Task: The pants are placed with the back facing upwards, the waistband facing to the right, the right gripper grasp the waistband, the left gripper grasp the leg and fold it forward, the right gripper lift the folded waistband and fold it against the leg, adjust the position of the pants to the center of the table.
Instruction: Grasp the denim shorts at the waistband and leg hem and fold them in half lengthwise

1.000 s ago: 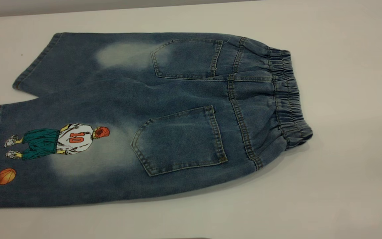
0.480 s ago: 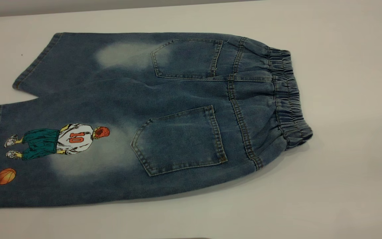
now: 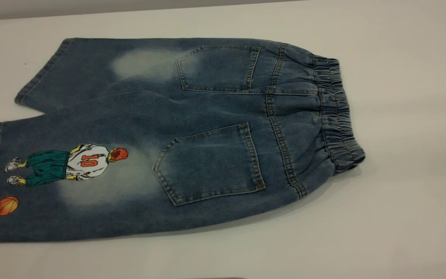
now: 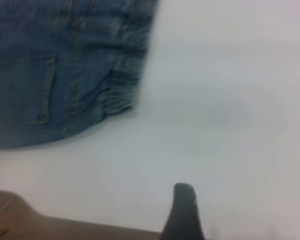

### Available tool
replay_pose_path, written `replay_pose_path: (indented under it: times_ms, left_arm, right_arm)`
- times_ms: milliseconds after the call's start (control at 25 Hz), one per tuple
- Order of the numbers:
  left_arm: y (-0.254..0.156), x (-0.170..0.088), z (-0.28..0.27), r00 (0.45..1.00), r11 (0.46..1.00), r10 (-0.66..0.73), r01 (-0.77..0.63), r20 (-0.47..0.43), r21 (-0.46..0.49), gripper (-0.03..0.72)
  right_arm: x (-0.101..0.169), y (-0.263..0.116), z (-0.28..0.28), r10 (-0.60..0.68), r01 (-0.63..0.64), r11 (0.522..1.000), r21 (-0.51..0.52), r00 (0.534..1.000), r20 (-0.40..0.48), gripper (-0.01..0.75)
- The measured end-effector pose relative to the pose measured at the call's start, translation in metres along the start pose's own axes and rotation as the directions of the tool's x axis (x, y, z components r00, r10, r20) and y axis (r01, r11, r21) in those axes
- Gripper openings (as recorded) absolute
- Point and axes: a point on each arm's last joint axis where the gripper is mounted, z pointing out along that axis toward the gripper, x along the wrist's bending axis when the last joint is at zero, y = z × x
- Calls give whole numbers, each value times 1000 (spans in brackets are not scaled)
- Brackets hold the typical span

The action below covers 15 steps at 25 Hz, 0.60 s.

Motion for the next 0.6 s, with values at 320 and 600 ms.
replay_pose_path:
  times_ms: [320,600]
  left_arm:
    - [43,-8,71,978,978,152,-169,143,122,507]
    - [74,-11,126,966,966,148,-187,212,178,553]
  right_arm:
    - [12,42,78,103,-78,985,153,980,-168,601]
    - [17,43,161,259,-141,917,374,922,-288,601]
